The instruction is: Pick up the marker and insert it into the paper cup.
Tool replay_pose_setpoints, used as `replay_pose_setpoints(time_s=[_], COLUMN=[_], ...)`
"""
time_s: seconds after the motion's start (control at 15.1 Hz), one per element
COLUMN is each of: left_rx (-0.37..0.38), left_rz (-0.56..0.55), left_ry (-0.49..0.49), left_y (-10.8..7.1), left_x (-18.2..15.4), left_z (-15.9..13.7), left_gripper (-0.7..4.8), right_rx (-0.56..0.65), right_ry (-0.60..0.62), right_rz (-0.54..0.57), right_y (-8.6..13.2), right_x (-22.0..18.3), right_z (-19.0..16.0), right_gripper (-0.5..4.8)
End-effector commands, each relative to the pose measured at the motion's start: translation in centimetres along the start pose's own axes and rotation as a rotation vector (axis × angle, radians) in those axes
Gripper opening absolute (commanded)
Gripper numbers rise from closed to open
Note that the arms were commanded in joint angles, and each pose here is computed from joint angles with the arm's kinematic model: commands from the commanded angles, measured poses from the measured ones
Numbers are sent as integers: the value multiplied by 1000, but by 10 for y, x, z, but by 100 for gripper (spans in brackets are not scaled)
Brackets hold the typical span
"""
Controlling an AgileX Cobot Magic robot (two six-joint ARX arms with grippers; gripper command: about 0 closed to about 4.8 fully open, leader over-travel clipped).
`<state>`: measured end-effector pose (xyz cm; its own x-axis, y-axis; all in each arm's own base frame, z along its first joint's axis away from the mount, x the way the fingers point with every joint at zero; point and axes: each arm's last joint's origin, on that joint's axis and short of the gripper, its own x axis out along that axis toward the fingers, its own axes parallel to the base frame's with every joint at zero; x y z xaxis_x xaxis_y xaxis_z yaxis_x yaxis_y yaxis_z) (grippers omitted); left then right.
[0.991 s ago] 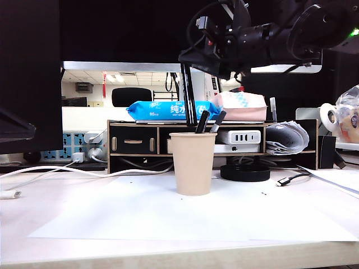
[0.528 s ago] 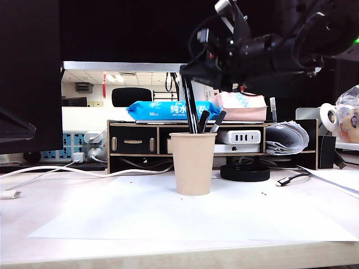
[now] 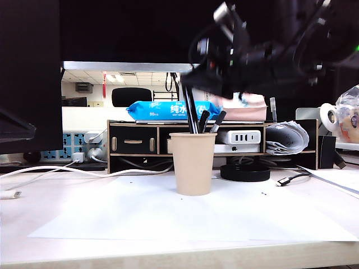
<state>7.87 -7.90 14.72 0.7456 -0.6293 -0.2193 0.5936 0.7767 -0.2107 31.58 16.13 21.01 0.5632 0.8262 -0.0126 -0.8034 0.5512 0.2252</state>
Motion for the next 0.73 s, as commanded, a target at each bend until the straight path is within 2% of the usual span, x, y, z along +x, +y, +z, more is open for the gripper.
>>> replay_pose_setpoints(time_s=[0.07, 0.73], left_rx=[0, 3], left_rz=[-1, -1], left_ry=[-9, -9], left_y=[0, 0], left_x=[0, 0], left_z=[1, 1], left_gripper=[-5, -5], right_rx=[-11, -14], right_ry=[-11, -12], right_rz=[16, 28], right_y=[0, 0], right_x=[2, 2], right_z=[-1, -1], right_gripper=[76, 77])
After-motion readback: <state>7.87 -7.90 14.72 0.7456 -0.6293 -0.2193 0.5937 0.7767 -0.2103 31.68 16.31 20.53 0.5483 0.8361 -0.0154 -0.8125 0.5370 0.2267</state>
